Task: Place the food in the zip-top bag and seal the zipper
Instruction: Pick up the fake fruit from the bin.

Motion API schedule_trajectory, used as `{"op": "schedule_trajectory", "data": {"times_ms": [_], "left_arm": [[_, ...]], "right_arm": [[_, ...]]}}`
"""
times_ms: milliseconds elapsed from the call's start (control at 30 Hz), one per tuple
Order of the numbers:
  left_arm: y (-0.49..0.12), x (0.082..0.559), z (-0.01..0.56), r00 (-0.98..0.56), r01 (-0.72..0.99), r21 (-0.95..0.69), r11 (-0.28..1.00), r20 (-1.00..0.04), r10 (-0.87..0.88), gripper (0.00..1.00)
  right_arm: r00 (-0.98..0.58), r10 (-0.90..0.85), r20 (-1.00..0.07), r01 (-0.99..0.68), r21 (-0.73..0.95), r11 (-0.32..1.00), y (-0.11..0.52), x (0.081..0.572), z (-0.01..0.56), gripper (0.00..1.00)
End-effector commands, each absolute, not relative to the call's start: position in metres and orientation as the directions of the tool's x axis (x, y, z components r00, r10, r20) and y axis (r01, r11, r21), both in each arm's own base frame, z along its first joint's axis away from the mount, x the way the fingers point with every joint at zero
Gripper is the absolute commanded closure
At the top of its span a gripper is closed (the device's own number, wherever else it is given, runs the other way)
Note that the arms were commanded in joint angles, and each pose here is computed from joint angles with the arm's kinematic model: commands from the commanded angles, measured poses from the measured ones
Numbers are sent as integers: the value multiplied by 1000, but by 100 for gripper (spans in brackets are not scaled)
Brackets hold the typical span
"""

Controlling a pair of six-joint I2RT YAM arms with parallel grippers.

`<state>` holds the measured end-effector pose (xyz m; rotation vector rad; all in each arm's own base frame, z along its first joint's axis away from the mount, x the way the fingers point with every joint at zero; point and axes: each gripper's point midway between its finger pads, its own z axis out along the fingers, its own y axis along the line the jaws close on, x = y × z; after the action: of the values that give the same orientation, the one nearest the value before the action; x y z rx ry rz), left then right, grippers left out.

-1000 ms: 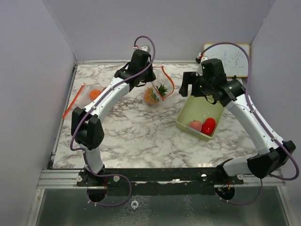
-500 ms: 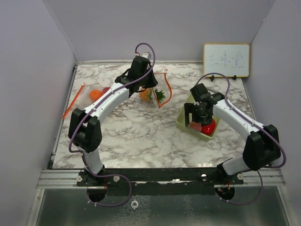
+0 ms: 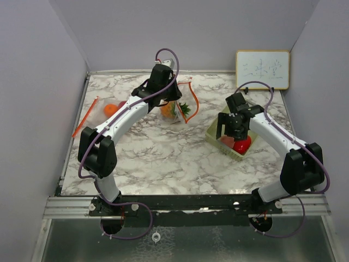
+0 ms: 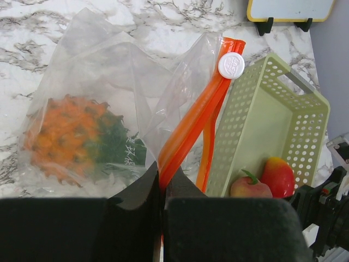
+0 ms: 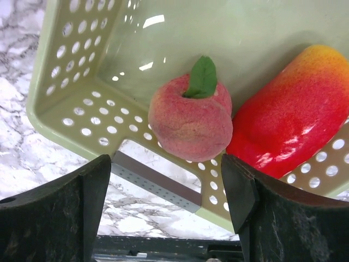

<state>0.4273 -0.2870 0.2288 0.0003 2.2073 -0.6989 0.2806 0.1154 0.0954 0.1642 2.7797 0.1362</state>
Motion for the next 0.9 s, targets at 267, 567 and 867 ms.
{"op": "schedule_trajectory", "data": {"times_ms": [267, 567, 867], "left_arm": [[-294, 421, 241, -670, 270, -509, 817, -709, -220, 100], [-293, 419, 240, -674, 271, -508, 818, -707, -215, 100], [-294, 419, 238, -677, 269, -510, 817, -704, -216, 100]], "right_arm": [[-861, 187, -472, 147, 121, 982, 101, 319, 134, 15], [-924, 206, -323, 167, 145, 975, 93, 304, 61, 13], [-939, 163, -303, 119, 159, 980, 98, 302, 49, 33]]}}
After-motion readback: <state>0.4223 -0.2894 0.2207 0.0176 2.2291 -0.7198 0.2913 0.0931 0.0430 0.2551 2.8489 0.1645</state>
